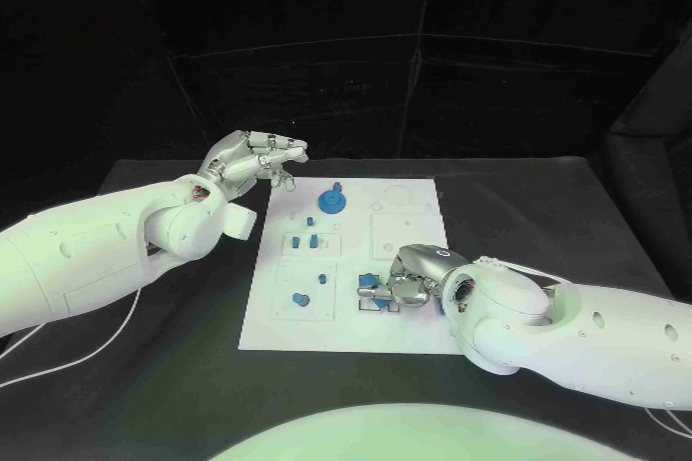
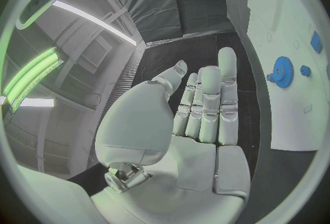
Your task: Assemble the parts on the task board
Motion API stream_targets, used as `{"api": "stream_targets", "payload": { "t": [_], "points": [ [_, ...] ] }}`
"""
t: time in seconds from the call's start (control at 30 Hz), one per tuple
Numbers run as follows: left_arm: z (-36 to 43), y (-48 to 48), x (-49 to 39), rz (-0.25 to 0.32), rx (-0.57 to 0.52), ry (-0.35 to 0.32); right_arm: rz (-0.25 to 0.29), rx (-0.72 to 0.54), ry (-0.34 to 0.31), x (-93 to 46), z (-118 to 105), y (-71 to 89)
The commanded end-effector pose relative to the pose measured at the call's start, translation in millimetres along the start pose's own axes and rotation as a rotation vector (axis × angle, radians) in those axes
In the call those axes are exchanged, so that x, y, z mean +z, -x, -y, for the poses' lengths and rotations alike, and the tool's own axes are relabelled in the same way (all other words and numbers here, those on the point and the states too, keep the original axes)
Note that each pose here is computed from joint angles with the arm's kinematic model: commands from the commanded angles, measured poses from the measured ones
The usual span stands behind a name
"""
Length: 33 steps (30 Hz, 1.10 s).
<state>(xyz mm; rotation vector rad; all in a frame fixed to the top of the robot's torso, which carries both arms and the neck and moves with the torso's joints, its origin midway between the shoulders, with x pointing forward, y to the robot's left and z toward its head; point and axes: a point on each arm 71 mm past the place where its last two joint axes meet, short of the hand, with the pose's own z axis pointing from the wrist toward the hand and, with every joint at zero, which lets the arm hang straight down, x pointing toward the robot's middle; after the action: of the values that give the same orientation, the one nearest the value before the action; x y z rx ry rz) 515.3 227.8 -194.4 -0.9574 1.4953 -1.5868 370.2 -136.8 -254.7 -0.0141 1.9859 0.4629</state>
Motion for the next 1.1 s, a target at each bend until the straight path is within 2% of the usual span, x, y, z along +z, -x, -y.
{"api": "stream_targets", "payload": {
  "t": [0.03,0.43,0.77,1.1],
  "points": [
    [0.9,-1.4,0.7,-0.011,-0.008,-0.004,0.018,0.013,0.023,-1.3,-3.3,1.5],
    [0.4,-1.3,0.4,-0.012,-0.008,0.0,0.015,0.041,0.049,-3.2,-6.5,1.5],
    [0.3,-0.8,0.1,-0.011,-0.008,0.002,0.011,0.097,0.099,-4.5,-8.1,2.0],
    [0.2,-0.3,-0.3,-0.01,-0.007,0.003,0.005,0.089,0.082,-5.5,0.8,2.9]
  ]
}}
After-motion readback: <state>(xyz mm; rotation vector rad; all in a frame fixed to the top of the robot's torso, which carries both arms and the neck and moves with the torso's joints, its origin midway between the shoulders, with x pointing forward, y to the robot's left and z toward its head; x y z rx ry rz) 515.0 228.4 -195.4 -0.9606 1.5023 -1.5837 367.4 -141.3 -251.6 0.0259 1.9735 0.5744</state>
